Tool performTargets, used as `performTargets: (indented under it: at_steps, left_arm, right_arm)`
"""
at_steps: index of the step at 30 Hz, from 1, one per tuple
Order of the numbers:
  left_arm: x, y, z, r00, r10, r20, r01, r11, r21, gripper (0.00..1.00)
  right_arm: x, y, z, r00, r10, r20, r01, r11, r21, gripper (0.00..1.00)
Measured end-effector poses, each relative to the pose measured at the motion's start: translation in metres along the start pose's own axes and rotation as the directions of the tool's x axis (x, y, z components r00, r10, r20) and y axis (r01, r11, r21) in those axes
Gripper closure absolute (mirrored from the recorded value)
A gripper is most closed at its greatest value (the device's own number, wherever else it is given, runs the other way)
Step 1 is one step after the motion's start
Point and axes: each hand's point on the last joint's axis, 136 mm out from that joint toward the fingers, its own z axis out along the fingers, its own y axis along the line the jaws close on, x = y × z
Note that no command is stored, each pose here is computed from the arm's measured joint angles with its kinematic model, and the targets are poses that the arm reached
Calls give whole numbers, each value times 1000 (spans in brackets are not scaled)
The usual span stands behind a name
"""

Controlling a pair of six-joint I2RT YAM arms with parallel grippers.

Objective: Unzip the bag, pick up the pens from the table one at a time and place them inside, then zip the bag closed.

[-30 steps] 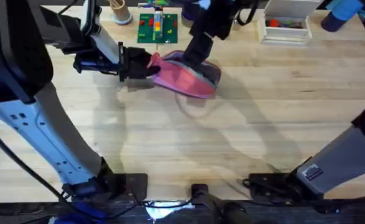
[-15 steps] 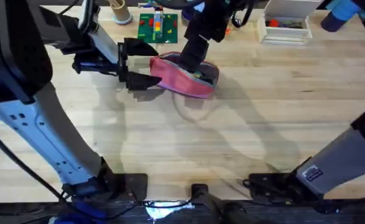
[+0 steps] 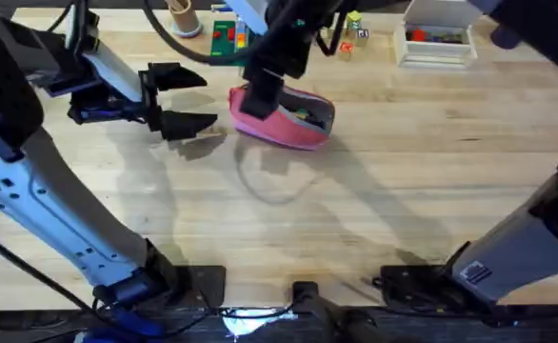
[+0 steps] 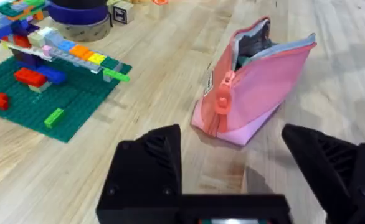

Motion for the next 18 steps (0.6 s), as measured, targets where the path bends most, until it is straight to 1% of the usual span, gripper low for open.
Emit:
performTargets:
  at_steps: [3,6,12,18]
  left_arm:
    - [1,-2,-3,1000,14,-6,-14,1000,0,6]
    - [4,-4,-3,999,29,-24,-28,1000,7,6]
    - [6,-5,-3,998,55,-36,-55,998,14,5]
    - [8,-5,-3,996,74,-46,-73,997,19,6]
  right_arm:
    - [-8,-6,1,999,8,31,-8,1000,19,9]
    - [-11,-9,8,999,17,35,-17,1000,20,9]
    - [-11,-2,45,999,34,-13,-34,999,-23,11]
    - [-18,8,80,998,36,-45,-38,998,-58,9]
